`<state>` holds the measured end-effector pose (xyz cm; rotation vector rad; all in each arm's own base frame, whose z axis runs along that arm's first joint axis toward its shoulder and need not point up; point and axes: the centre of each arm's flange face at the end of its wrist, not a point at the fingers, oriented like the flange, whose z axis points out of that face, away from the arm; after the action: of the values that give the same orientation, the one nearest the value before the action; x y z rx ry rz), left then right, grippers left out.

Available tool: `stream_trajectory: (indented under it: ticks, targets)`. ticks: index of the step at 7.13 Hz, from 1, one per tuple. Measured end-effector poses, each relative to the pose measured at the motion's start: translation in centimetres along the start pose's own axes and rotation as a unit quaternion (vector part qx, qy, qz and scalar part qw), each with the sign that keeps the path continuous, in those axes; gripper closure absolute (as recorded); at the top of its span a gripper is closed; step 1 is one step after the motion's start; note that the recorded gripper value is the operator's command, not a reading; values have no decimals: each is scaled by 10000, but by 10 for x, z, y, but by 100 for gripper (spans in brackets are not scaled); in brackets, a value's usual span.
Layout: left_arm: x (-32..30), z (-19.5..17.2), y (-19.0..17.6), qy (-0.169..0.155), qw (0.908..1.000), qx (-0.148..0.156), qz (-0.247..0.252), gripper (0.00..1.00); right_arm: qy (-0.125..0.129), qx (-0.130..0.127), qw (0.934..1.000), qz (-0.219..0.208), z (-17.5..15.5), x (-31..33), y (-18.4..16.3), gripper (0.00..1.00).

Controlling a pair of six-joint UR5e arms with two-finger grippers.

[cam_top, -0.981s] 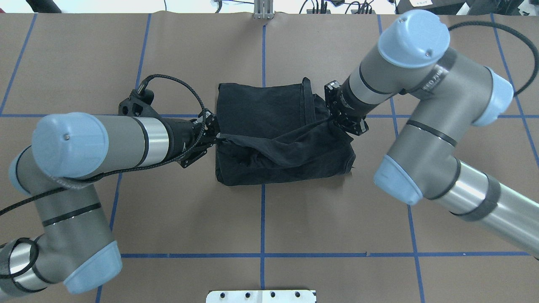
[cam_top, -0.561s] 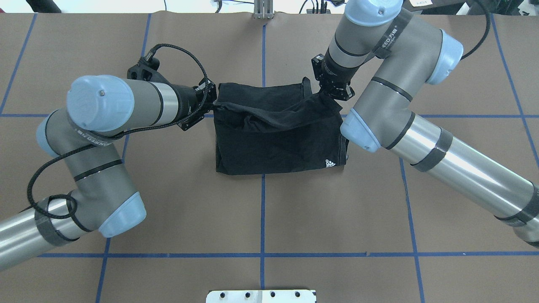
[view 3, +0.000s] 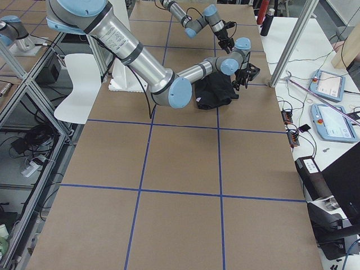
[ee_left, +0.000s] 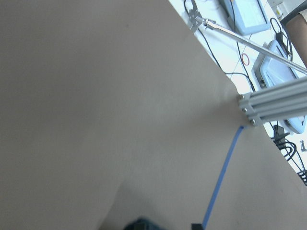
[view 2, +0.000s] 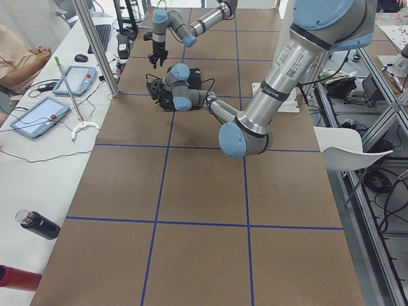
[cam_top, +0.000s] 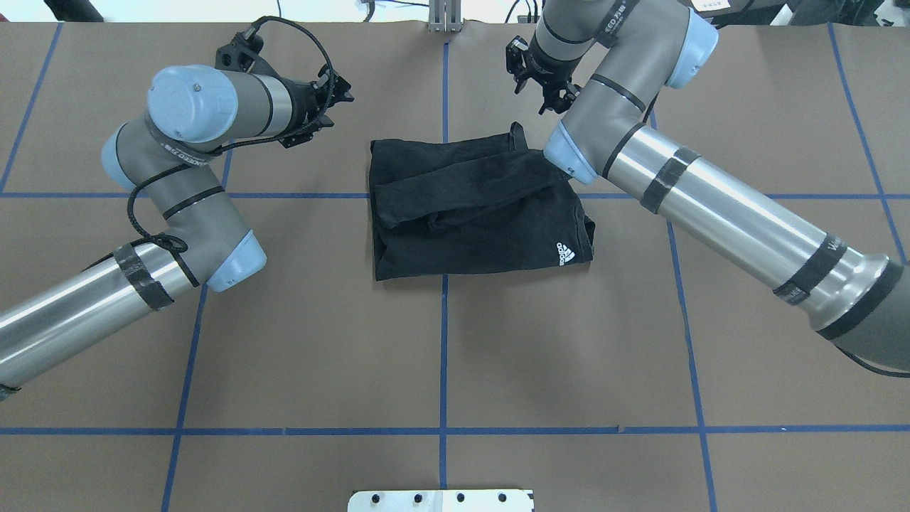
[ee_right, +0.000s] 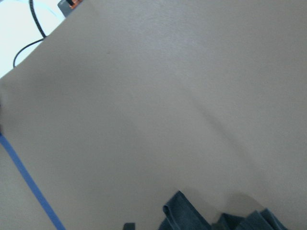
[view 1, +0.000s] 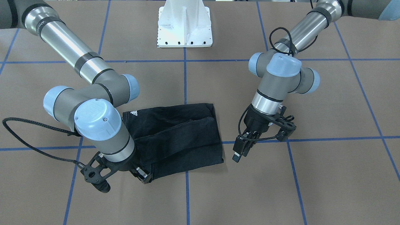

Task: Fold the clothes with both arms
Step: 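Open both grippers and raise them away from the folded shirt, then lower the right gripper onto the folded shirt and press it flat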

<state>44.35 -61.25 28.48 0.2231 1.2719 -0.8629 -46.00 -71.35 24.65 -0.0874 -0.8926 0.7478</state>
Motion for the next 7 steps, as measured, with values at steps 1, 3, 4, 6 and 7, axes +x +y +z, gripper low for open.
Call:
stream_trajectory:
  ticks: [1,3,4,6,7]
  targets:
    - [2,0,-7,48,10000,30,25,1,-110,2,9999,-56,-13,-7,-17,0]
    - [9,-10,-6,161,9998,-85,91,1,-238,-108,9995,-164,-21,3,-14,3]
    - [13,-18,-3,186,9993,-264,195,5,-355,-204,9989,-244,-23,20,10,53]
    - [18,-31,-19,213,9983,-384,394,2,-578,-306,9979,-41,-34,38,77,100]
    - [19,-38,-35,204,9973,-414,577,2,-579,-207,9981,-51,-35,42,123,100]
